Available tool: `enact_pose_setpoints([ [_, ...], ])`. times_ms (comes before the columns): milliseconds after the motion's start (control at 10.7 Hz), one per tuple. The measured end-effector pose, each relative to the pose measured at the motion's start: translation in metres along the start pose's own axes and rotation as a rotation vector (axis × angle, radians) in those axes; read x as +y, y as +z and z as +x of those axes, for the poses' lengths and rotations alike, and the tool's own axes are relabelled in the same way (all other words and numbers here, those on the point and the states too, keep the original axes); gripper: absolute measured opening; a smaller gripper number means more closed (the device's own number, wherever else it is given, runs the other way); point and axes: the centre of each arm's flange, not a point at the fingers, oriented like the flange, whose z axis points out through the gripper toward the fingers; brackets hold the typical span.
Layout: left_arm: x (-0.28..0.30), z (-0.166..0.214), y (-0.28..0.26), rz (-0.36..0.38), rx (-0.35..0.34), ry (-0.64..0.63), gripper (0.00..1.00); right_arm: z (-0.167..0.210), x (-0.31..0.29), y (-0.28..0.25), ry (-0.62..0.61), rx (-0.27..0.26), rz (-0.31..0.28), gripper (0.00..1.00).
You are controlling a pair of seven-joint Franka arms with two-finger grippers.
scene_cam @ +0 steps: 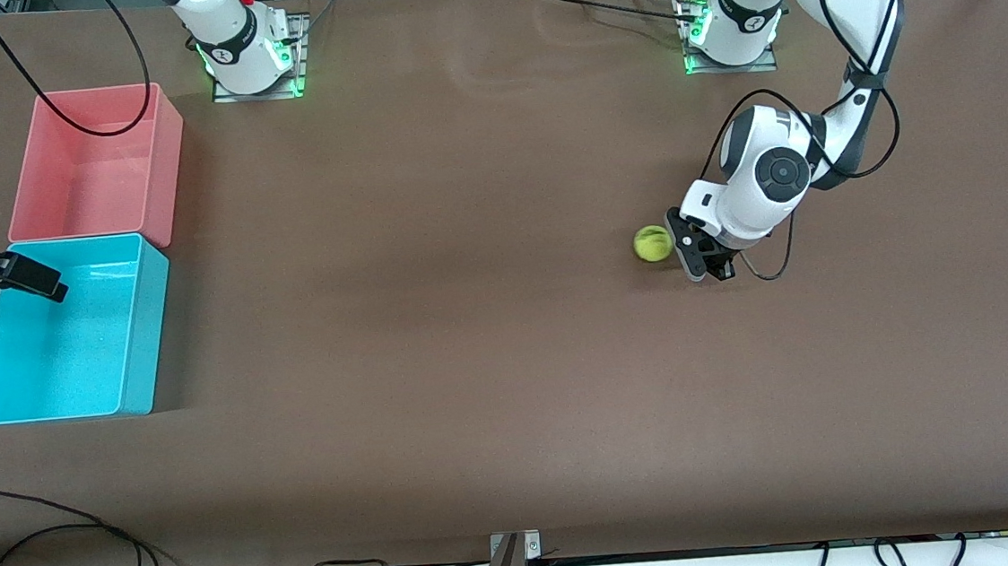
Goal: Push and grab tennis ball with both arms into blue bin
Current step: 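Sweep the left gripper through the ball, rolling it toward the bins, then reach the right gripper toward the ball while the left gripper withdraws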
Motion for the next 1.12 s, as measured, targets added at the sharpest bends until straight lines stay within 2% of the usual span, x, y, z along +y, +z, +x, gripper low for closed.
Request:
enact_pose_setpoints([
  [562, -0.016, -0.023, -0.003, 0.009, 0.001, -0.049, 0.01, 0.000, 0.000, 0.000, 0.000, 0.000, 0.000, 1.00],
  [937, -0.037, -0.055, -0.012, 0.025, 0.010, -0.070, 0.01, 0.001, -0.001, 0.002, -0.001, -0.003, 0.000, 1.00],
  [1124, -0.049, -0.077, -0.020, 0.038, 0.016, -0.108, 0.04, 0.001, -0.002, 0.002, -0.002, -0.004, 0.002, 1.00],
])
